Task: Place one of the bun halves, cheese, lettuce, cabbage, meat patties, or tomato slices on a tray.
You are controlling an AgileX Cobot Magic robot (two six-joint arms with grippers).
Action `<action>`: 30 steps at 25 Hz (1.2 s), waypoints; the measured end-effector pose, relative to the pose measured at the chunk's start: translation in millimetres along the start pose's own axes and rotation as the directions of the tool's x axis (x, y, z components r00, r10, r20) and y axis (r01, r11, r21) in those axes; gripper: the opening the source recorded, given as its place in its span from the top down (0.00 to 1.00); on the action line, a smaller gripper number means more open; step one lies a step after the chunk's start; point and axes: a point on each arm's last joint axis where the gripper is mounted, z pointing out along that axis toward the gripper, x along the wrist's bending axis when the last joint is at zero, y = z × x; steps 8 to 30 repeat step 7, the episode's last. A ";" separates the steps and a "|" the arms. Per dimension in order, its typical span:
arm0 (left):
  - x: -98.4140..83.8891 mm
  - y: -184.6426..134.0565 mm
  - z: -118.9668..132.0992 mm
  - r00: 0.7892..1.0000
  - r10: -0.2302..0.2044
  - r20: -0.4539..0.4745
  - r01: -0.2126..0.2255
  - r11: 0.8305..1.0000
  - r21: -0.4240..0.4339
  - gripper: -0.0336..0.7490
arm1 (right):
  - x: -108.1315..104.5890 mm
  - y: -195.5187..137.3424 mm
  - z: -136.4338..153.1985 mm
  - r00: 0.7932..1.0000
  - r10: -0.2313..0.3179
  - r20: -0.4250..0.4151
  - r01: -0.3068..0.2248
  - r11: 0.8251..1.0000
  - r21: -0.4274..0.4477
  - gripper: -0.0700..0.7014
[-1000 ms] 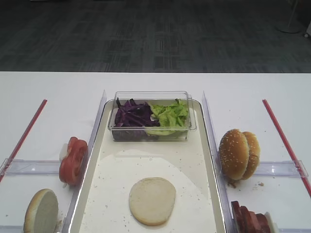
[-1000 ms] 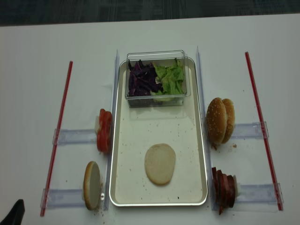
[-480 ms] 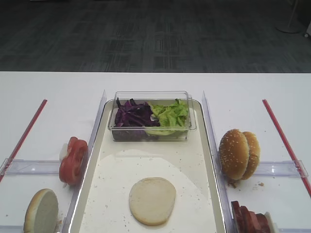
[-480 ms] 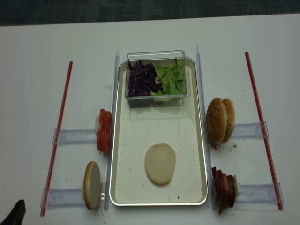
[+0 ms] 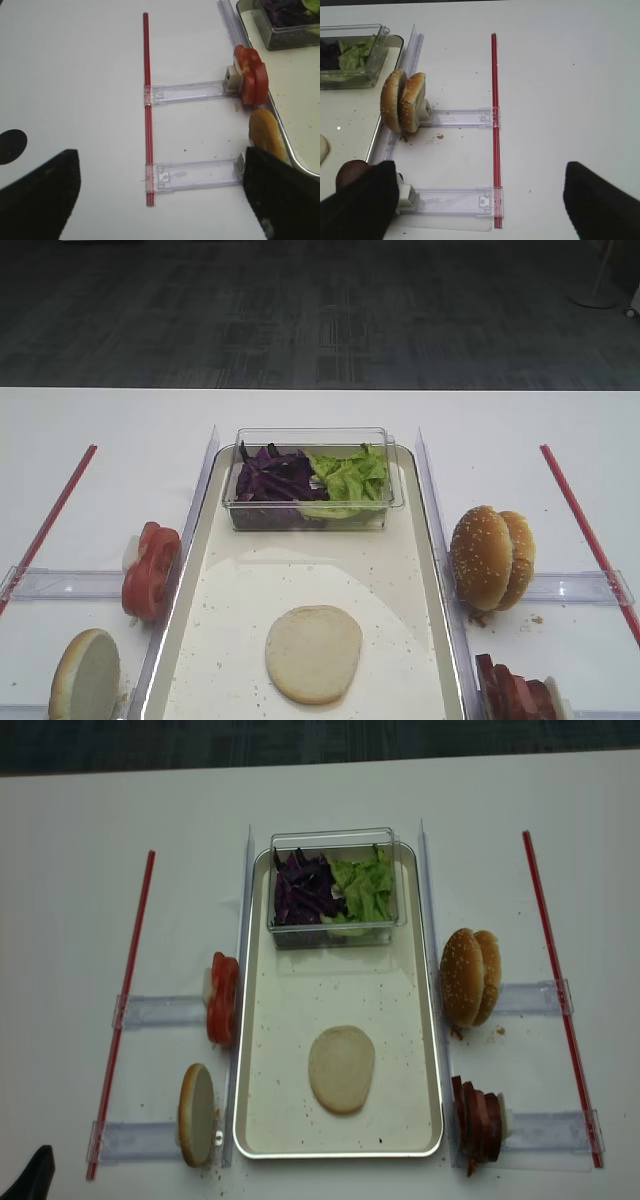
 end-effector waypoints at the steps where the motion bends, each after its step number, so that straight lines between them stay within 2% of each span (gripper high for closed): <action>1: 0.0 0.0 0.0 1.000 0.000 0.000 0.000 1.000 0.000 0.18 | 0.0 0.0 0.0 1.000 0.000 0.000 0.000 1.000 0.000 0.03; 30: 0.0 0.0 0.0 1.000 0.000 0.000 0.000 1.000 0.000 0.18 | 0.0 0.0 0.0 1.000 0.000 0.000 0.000 1.000 0.000 0.03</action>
